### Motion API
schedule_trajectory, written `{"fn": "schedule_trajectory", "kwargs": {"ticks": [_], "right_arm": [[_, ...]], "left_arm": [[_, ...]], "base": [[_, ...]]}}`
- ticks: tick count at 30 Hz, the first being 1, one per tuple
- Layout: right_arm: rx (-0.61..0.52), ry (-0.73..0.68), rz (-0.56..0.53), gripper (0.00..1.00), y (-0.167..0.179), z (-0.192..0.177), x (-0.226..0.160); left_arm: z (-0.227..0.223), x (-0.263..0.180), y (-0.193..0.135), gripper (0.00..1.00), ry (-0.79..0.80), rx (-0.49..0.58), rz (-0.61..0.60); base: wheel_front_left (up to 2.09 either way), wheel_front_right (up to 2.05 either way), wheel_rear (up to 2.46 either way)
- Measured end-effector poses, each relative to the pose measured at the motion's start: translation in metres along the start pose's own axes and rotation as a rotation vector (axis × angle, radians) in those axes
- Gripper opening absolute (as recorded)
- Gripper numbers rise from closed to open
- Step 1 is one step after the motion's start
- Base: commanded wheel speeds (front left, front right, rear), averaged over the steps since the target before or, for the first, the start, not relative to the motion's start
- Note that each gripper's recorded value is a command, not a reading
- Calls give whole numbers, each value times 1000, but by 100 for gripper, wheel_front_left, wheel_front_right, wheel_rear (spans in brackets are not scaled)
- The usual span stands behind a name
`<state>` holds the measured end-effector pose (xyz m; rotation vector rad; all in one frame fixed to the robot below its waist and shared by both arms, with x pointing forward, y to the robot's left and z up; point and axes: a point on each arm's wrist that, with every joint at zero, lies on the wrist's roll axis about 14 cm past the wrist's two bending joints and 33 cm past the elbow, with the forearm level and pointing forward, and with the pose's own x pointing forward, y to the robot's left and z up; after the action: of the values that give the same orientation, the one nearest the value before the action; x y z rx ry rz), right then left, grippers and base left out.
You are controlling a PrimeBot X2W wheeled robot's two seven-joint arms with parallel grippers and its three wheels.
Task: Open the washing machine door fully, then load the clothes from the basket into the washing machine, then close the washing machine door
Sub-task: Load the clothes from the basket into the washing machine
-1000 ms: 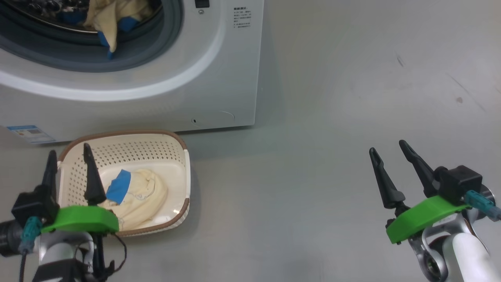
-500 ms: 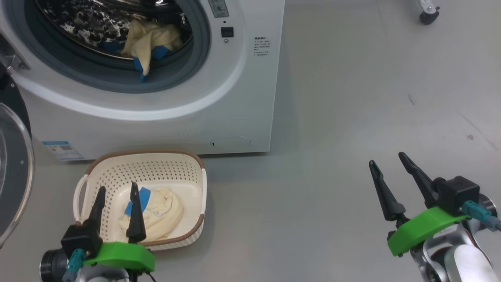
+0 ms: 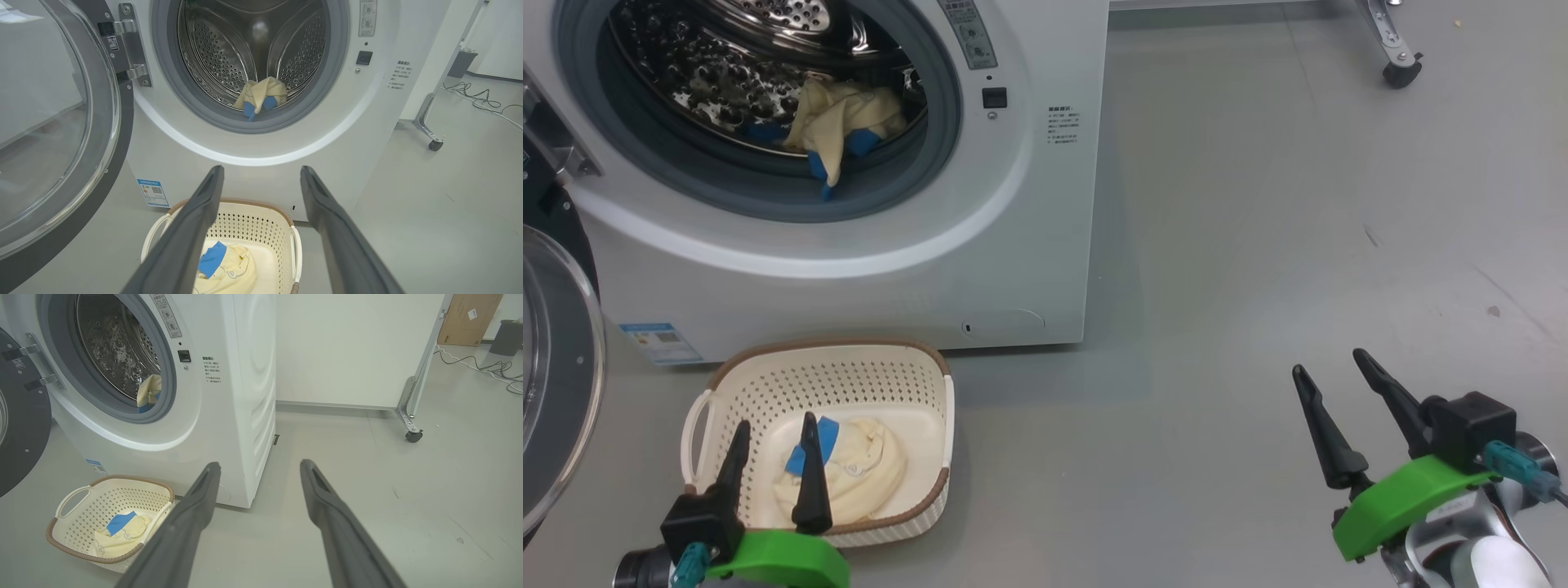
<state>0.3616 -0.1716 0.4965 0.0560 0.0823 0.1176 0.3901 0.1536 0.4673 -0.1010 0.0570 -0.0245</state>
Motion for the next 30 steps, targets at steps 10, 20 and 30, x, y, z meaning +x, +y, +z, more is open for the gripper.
{"fn": "schedule_trajectory", "kwargs": {"ticks": [10,20,30], "right_arm": [[2,-8,4,100,2,3,-1],[5,8,4,100,2,-2,0],[23,65,-1,100,1,-21,8]], "left_arm": [[-1,-3,-4,100,9,4,-8],[-6,1,-3,100,36,6,6],[-2,62,-4,100,142,16,-59]], "base": [[0,0,0],[0,0,0],[0,0,0]]}}
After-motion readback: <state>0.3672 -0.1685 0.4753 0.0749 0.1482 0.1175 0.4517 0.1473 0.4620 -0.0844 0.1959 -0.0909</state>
